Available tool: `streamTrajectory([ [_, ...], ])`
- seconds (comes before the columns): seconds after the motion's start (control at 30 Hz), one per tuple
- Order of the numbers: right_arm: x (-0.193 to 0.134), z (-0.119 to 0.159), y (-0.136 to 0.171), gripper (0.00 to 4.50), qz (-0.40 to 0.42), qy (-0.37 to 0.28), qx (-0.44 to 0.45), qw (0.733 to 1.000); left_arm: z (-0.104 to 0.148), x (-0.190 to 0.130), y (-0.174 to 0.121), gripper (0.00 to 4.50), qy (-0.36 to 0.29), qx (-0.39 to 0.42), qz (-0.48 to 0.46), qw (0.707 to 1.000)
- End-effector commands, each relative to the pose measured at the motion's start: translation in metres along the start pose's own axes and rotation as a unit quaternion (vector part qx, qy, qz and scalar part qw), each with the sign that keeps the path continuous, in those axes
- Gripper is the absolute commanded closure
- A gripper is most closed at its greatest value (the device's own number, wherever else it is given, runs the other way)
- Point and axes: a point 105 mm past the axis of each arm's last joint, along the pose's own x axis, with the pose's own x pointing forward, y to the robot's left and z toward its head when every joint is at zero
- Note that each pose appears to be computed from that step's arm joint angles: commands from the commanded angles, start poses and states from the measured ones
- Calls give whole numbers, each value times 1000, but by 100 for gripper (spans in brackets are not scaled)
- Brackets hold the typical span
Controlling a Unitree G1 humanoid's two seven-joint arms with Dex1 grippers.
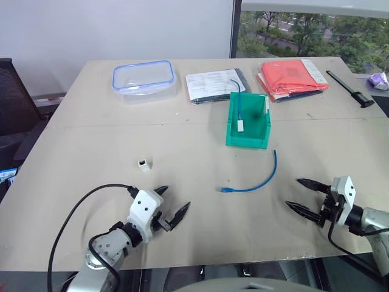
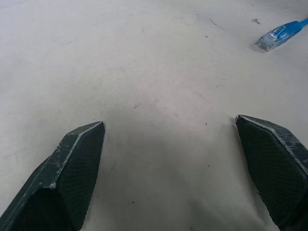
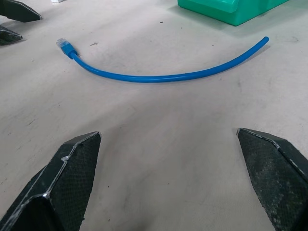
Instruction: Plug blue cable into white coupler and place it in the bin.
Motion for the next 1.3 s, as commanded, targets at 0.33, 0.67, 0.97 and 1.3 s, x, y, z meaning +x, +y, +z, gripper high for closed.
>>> streamTrajectory([
  [0.33, -9, 2, -7, 4, 13, 9, -53, 998, -11, -2, -8, 5, 8, -11, -18, 1000],
  [0.67, -8, 3, -5, 4, 15, 1, -53, 998, -11, -3, -6, 5, 10, 0, -29, 1000],
  [0.97, -9, 22, 15, 4, 98, -34, -56, 993, 28, 24, -32, 5, -29, 93, -187, 978],
  [1.3, -9, 52, 45, 4, 191, -57, -69, 977, 36, 81, -47, 5, 0, 170, -292, 941],
])
